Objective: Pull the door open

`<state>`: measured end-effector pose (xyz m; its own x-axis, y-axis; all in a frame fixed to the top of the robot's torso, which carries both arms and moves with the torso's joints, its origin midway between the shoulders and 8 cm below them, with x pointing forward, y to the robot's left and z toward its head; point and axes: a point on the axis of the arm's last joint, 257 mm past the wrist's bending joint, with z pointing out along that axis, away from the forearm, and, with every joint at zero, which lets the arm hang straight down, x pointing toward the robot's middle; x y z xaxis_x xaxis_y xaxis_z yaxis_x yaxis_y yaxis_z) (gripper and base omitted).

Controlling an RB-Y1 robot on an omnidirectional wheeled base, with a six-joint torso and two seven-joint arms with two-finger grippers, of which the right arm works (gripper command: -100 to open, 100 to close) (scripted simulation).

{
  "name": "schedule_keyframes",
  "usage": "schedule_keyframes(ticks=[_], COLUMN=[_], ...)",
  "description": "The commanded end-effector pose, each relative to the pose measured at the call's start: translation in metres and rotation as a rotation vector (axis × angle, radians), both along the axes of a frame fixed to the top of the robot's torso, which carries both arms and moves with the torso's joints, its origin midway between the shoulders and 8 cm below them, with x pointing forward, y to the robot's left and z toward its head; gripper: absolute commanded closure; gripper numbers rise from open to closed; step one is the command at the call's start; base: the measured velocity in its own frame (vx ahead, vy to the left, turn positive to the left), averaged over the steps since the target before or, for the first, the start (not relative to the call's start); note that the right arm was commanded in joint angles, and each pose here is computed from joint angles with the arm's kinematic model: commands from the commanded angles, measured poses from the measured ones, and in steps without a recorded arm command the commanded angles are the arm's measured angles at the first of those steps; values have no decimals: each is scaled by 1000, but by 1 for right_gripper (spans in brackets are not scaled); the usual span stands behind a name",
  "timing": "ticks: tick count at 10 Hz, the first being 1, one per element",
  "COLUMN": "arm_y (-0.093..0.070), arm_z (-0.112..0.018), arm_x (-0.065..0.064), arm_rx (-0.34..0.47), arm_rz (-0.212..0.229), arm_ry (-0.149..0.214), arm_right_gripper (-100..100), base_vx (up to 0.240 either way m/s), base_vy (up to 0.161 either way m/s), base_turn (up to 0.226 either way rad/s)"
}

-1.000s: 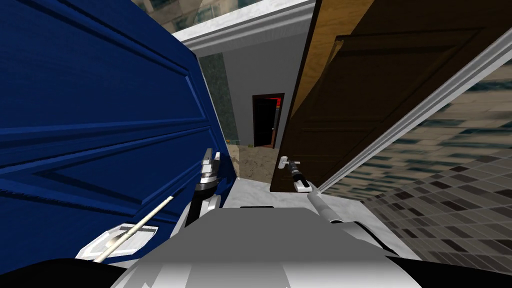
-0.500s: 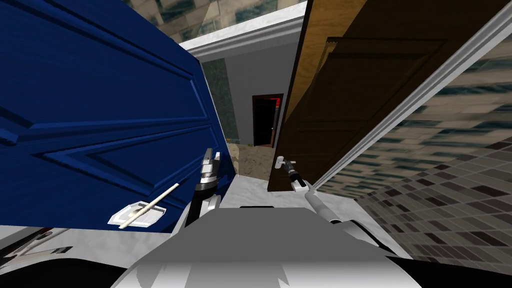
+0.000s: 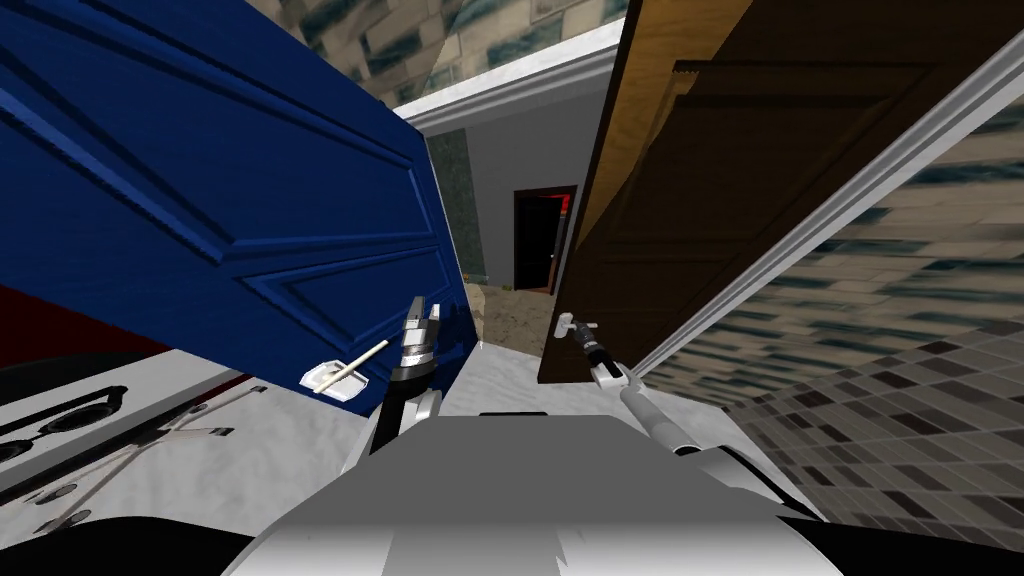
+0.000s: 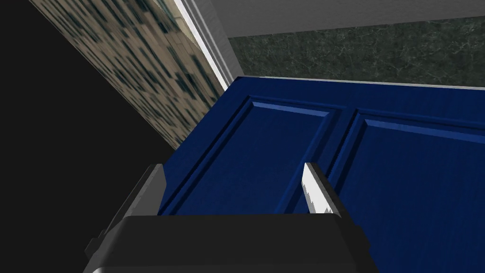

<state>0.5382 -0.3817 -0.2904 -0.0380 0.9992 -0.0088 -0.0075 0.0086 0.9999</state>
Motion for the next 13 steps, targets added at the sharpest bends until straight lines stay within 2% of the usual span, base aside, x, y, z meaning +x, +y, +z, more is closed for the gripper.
schedule_keyframes(ticks=[1,5,6,7,13], arm_y=[-4,-26,-22,-22,-22], arm_z=[-6,-3,-4,-4,-2], arm_x=[-10,-26,-22,-32,-62], arm_rx=[5,8,6,5,7], arm_rz=[16,36,32,59,151], arm_ry=[11,8,10,9,7], arm_right_gripper=[100,100,100,100,100], base_vx=[-223,-204,-99,-155,-196], base_vy=[-92,-87,-26,-55,-111], base_turn=[219,173,31,117,105])
